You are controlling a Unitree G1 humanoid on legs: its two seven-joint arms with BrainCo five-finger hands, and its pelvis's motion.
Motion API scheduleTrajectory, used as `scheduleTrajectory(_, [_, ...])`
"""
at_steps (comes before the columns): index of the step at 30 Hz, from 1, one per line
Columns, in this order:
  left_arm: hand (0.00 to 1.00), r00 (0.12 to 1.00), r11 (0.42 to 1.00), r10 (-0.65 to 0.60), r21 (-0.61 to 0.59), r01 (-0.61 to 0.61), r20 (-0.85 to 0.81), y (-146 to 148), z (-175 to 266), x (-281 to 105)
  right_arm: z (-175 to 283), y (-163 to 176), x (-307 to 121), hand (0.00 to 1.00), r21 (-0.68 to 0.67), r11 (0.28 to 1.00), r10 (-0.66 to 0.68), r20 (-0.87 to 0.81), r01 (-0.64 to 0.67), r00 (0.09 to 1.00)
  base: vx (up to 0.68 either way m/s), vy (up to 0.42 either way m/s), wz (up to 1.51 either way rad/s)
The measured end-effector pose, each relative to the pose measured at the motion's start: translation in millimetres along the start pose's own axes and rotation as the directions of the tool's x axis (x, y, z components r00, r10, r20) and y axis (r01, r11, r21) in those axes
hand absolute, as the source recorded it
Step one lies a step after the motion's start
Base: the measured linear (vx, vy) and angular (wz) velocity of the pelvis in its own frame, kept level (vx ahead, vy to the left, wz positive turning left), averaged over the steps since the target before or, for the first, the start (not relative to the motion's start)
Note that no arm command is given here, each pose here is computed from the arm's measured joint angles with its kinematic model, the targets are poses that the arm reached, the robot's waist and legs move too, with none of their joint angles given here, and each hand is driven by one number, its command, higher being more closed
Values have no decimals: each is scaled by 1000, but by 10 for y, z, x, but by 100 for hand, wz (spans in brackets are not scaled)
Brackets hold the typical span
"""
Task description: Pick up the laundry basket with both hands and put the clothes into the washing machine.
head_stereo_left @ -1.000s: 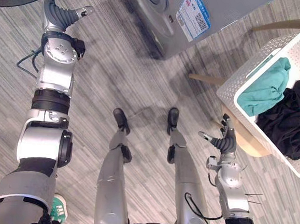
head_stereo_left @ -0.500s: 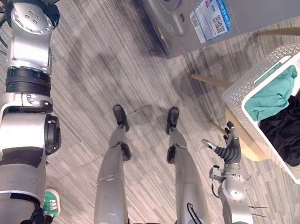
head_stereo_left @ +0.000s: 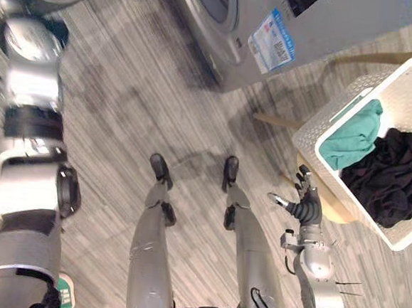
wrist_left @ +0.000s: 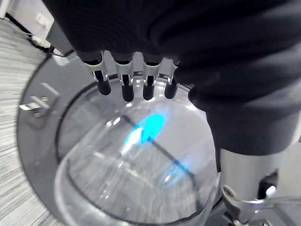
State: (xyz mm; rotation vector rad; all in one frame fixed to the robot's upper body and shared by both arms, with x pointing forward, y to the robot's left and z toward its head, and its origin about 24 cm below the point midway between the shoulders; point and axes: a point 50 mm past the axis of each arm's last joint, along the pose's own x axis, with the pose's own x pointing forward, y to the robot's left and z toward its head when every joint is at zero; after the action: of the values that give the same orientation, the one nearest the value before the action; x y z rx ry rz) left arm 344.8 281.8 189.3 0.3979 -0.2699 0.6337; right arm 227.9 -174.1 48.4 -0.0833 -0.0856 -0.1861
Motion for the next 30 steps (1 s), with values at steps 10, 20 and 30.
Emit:
scheduleTrajectory(10, [0, 622, 962, -187, -13, 274, -760, 44, -2066, -2279, -261, -103, -132, 0, -80, 997, 3, -170, -17, 985, 68, -28, -13])
scheduleTrajectory(20, [0, 210, 917, -115, -22, 398, -971, 321, -2515, -3448, -556, -26, 101, 0, -179, 980, 36, -277, -88, 960, 59, 15, -105])
scheduleTrajectory(30, [0, 96, 898, -143, -88, 431, -985, 307, -2502, -3803, -616, -70, 92, 0, -350, 916, 92, -292, -196, 952, 114, -103, -111])
